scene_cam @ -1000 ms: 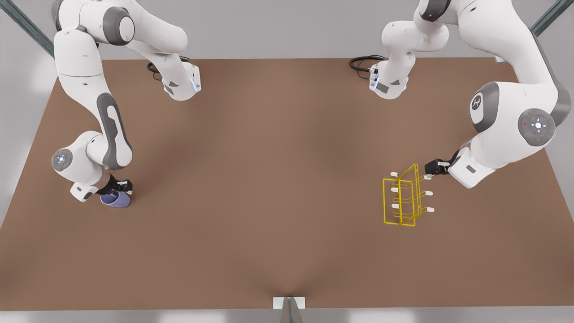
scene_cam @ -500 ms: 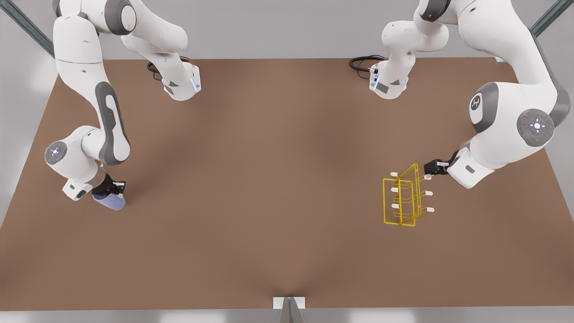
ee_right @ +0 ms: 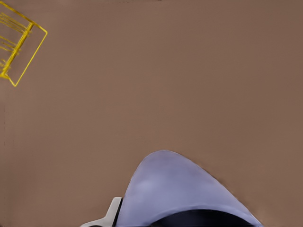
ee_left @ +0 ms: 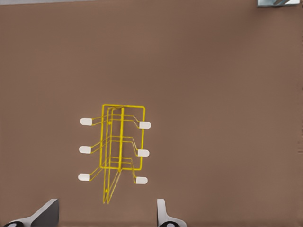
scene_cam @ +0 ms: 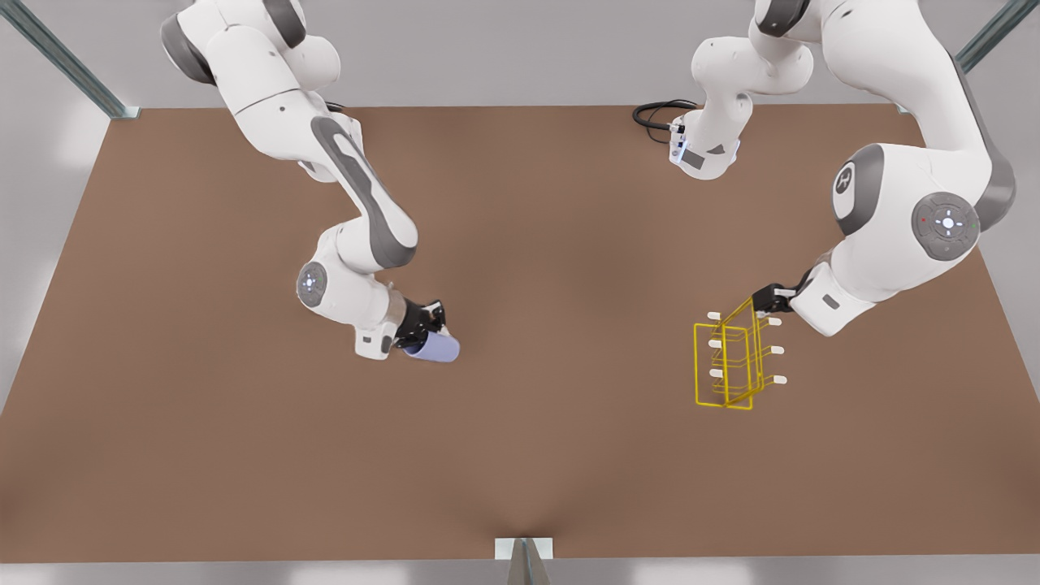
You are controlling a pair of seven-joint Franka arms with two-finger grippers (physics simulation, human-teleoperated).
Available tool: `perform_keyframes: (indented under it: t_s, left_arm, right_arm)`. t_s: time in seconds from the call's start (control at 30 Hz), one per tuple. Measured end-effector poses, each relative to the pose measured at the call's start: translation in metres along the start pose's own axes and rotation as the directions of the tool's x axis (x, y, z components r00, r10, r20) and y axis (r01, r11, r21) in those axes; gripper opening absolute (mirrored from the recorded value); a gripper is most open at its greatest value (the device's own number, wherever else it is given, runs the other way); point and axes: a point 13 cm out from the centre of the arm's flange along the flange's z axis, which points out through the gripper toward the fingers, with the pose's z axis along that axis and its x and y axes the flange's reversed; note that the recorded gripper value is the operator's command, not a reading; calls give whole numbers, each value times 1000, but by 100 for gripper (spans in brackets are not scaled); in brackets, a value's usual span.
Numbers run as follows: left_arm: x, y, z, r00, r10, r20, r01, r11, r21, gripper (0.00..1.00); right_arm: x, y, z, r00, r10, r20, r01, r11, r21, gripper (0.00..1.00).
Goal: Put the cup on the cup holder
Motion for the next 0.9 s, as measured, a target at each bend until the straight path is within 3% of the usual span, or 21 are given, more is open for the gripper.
perform_keyframes:
  t_s: [0.2,0.47,0.63,0.87,0.9]
  left_arm:
    - [1,-2,0,1000,-11,-3,11,1000,-1,100]
    - [2,-10,0,1000,-13,-5,13,1000,-3,100]
    - [2,-11,2,1000,-19,-8,19,1000,-3,100]
    - [2,-11,3,1000,-27,-10,27,1000,-3,100]
    - [2,-11,3,1000,-28,-10,28,1000,-3,100]
  right_arm:
    - [-78,69,54,978,177,112,-134,941,-312,21]
    - [-97,143,129,933,359,20,-251,691,-678,21]
    - [-90,155,170,933,359,4,-236,623,-746,21]
    - [-77,144,211,945,325,38,-186,627,-757,21]
    - [-76,144,214,947,318,44,-177,630,-756,36]
